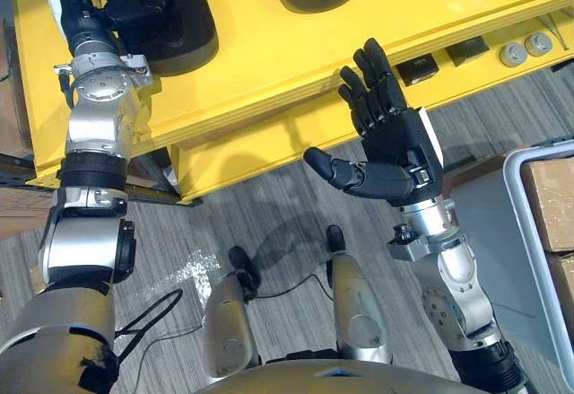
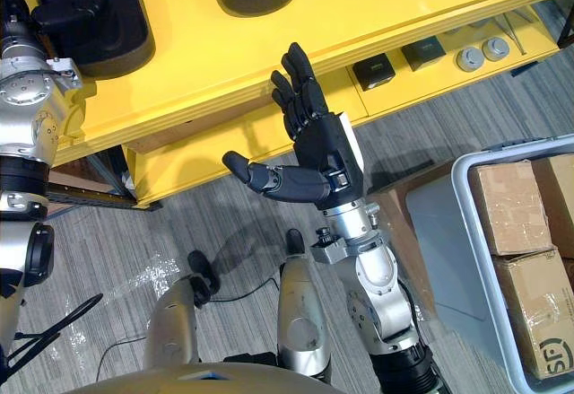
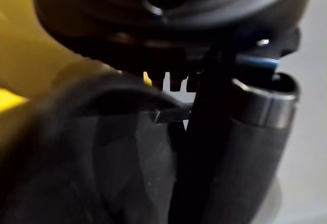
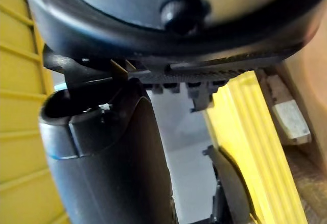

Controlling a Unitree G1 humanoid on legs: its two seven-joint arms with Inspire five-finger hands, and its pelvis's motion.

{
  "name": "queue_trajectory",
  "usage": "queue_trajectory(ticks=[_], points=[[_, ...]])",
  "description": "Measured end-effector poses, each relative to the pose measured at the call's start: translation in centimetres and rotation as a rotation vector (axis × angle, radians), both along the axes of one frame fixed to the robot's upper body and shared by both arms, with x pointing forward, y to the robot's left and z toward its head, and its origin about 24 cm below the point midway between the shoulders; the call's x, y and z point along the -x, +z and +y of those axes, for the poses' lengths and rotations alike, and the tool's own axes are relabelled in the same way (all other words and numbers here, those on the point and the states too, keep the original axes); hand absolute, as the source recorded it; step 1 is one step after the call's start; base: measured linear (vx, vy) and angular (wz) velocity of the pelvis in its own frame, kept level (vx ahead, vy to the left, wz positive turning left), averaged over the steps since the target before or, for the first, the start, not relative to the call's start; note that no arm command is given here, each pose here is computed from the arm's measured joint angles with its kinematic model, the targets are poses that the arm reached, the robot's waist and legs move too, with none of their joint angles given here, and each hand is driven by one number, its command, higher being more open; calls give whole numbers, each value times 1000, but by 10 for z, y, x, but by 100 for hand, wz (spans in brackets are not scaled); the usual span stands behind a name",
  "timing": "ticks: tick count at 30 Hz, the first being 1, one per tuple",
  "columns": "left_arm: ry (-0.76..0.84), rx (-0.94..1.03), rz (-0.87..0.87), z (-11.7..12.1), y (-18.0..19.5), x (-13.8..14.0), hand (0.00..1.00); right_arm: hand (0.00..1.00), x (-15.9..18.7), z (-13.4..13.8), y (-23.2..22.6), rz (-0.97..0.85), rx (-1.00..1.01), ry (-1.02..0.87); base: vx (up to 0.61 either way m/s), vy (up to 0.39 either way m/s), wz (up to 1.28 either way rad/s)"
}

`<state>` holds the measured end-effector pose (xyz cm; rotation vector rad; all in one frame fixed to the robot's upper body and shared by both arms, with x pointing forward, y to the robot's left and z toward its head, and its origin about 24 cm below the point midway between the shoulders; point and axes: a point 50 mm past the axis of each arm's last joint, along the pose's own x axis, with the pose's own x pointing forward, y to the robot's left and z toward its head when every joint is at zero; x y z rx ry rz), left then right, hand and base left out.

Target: Walk over and take three plastic housings, then place them on the shelf

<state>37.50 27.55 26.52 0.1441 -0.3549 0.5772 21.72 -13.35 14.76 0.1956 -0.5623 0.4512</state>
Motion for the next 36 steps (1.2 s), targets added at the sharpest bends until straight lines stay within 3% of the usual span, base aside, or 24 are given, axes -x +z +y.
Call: queue_trajectory(ticks=[12, 15, 21, 25, 30, 36], points=[[144, 53, -7, 9, -7, 2, 100, 100, 10, 1, -18, 89, -18, -11, 5, -12, -4], [131, 56, -105, 7, 1, 6, 100, 100, 13, 0, -23, 104, -22, -8, 43, -11, -1], [-118, 127, -370, -16, 39, 20, 100, 100, 6, -2, -26, 99, -10, -35, 51, -8, 7], [-216, 69, -439, -27, 46, 33, 100, 100, -2, -2, -20, 22, 131, -115, 79, 0, 10], [-323, -5, -452, -29, 22, 53, 100, 100, -14, -10, -15, -58, 256, -259, 79, 7, 20], [-501, 35, -575, -44, -30, 116, 100, 100, -32, -23, -27, -19, 317, -391, 21, -9, 33]])
